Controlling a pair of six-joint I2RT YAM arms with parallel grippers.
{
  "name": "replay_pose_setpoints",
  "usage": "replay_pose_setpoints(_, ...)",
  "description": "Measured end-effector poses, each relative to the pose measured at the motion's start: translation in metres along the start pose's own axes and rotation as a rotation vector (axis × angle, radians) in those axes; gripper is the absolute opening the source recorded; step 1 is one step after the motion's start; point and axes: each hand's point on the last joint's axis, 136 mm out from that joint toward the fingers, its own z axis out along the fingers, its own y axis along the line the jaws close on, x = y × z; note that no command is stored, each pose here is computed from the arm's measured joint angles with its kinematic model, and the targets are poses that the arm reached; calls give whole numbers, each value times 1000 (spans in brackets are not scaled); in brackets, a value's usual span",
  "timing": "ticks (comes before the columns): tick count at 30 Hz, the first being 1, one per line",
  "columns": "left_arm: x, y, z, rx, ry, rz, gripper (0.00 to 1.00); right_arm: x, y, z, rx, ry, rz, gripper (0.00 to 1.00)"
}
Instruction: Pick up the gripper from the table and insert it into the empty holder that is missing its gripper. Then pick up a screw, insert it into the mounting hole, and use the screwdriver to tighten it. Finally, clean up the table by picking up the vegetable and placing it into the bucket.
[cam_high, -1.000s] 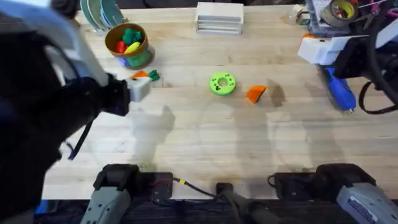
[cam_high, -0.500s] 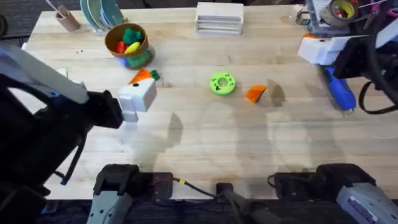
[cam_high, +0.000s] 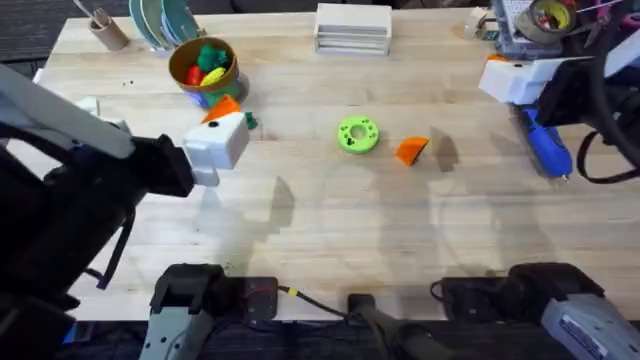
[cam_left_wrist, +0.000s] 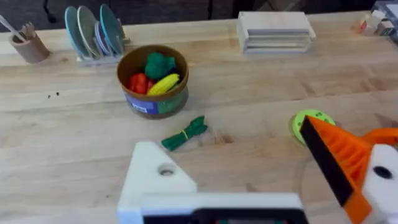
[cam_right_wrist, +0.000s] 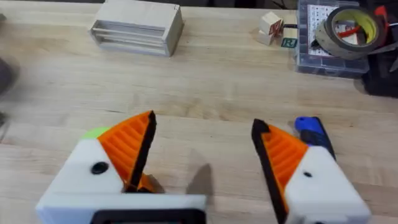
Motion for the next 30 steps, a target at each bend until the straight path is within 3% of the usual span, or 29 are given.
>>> replay_pose_setpoints(6,26,0,-1,1,105,-15,992,0,0,0,0,0,0,991)
replay_pose_setpoints(11,24,0,-1,1,97,-14,993,0,0,0,0,1,0,991)
replay_pose_setpoints(14,12,0,0,0,50,-8,993,0,0,0,0,0,2,991)
replay_pose_setpoints(22,-39,-2,-4,2,-171,47,993,0,0,0,0,0,3,991)
replay_pose_setpoints(26,-41,-3,-12,2,-257,79,993,0,0,0,0,0,3,991)
replay_pose_setpoints(30,-29,-4,-18,-1,-329,95,993,0,0,0,0,0,3,992)
